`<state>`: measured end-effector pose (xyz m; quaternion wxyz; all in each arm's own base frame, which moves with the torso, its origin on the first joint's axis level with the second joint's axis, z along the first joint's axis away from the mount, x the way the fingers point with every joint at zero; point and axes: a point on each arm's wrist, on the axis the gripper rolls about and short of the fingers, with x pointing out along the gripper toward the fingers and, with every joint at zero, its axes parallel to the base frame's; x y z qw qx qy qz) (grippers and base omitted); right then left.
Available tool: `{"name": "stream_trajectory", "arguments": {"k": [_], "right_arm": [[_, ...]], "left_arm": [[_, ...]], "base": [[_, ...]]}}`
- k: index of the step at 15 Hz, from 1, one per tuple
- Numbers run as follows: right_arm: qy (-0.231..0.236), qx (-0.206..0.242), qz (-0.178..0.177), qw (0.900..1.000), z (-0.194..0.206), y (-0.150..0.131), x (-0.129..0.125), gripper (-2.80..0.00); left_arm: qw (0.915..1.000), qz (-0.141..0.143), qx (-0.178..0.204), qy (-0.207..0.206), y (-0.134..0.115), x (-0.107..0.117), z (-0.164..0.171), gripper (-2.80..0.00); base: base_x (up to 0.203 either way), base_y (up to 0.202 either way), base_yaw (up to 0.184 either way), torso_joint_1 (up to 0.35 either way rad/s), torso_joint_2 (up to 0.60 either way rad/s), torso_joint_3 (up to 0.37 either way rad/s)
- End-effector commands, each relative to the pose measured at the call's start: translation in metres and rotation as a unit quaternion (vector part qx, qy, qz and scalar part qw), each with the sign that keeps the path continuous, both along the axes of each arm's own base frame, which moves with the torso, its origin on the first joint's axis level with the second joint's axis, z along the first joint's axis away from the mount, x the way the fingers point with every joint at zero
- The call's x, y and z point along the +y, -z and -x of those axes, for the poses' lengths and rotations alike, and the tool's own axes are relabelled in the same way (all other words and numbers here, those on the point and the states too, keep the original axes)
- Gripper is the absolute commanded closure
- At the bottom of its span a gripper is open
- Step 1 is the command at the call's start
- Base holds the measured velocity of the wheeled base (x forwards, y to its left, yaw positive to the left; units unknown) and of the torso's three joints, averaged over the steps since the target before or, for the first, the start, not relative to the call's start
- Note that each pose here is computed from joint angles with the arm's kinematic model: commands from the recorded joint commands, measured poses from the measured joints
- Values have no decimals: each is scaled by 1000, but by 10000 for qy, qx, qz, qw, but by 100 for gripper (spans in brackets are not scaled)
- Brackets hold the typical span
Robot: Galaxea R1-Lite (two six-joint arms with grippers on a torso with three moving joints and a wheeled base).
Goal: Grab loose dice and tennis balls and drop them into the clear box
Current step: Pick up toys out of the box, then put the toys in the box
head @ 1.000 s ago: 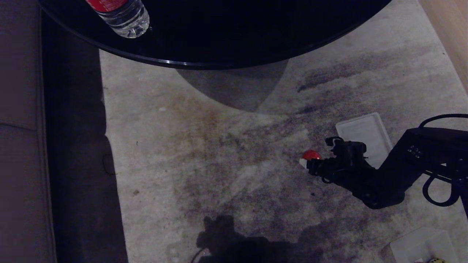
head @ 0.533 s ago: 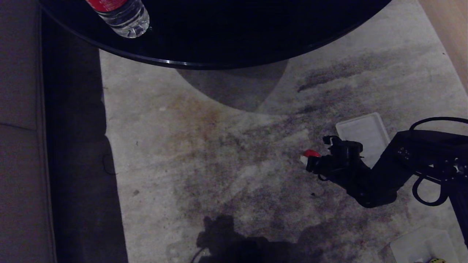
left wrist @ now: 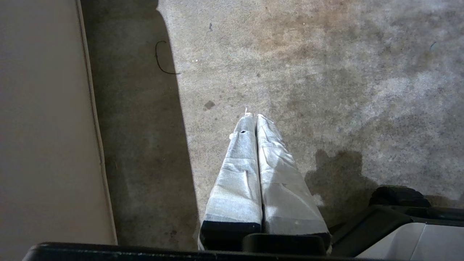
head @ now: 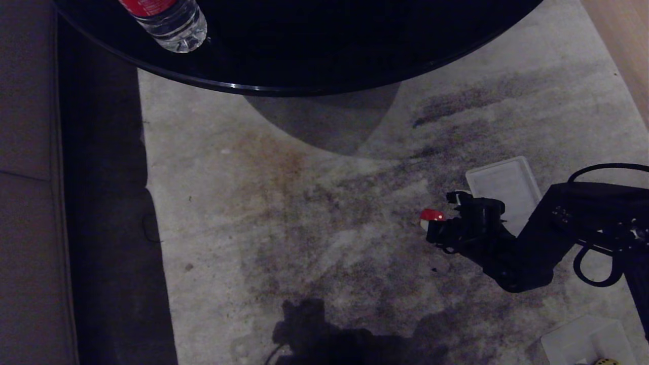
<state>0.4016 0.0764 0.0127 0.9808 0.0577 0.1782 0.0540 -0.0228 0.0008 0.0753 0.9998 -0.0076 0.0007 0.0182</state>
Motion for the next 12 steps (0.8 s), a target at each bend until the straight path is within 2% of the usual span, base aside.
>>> {"name": "stream_trajectory", "arguments": {"k": [1, 7, 10, 12], "right_arm": [[39, -112, -33, 9999, 20, -27, -9, 0], [187, 6, -65, 9998, 110, -93, -42, 0], [279, -10, -86, 9996, 179, -131, -57, 0], [302, 123, -56, 9995, 234, -143, -63, 0]], "left_arm": [[10000, 6, 14, -2, 0, 0, 0, 0], [10000, 2, 7, -2, 0, 0, 0, 0], [10000, 6, 7, -2, 0, 0, 0, 0], [10000, 8, 14, -2, 0, 0, 0, 0]], "base": [[0, 0, 0, 0, 0, 0], [0, 0, 0, 0, 0, 0], [0, 0, 0, 0, 0, 0], [0, 0, 0, 0, 0, 0]]}}
